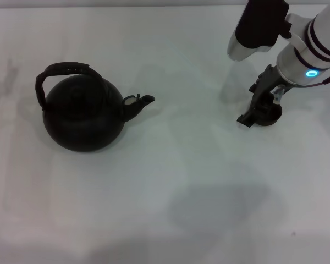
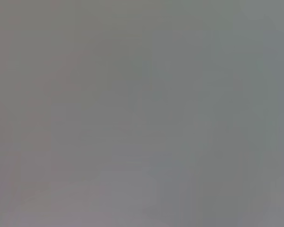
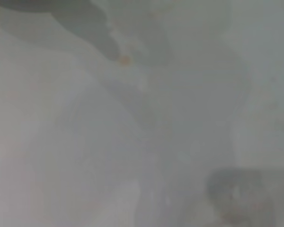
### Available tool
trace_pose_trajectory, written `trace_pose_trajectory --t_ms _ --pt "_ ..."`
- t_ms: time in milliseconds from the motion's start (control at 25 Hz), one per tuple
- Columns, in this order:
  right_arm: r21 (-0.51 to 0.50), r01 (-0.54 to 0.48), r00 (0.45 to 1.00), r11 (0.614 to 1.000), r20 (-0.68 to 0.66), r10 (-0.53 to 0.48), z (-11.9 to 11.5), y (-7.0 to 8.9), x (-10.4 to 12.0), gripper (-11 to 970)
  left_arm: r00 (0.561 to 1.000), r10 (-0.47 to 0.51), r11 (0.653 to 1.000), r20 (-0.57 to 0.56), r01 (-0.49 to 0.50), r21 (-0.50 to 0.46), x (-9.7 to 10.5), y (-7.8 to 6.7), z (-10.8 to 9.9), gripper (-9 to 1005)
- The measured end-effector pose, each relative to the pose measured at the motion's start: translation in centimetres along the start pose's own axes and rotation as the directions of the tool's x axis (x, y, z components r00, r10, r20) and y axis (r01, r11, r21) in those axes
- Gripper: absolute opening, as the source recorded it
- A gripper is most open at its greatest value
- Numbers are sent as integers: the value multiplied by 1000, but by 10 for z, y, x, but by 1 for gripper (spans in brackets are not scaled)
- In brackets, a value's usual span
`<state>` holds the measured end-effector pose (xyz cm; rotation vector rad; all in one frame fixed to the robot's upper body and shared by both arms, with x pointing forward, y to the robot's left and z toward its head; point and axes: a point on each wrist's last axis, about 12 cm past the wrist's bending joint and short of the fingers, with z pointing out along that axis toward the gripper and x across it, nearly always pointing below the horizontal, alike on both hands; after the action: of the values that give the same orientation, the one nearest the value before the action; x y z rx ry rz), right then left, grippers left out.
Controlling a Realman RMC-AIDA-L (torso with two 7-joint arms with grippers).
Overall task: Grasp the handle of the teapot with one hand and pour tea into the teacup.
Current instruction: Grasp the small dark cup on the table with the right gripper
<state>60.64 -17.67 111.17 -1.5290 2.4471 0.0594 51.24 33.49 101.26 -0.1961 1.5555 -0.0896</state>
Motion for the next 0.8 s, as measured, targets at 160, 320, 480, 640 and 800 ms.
trace_pose_trajectory --t_ms 160,320,480,640,800 --pt "7 -4 1000 1000 -6 4 1 -1 2 788 1000 -1 1000 0 1 4 0 -2 1 890" --pt "14 -13 1000 1000 -24 13 2 -3 4 781 1000 -2 1000 1 2 11 0 -3 2 891" --pt "8 -16 999 1000 -31 16 0 -2 6 774 1000 -9 1000 5 9 18 -1 -6 3 891" --pt "0 -18 999 1000 -42 18 0 -2 8 768 1000 -12 1000 6 11 22 -1 -7 4 890" --pt "0 -33 998 999 -59 33 -1 -2 10 761 1000 -17 1000 9 16 25 -1 -9 4 890"
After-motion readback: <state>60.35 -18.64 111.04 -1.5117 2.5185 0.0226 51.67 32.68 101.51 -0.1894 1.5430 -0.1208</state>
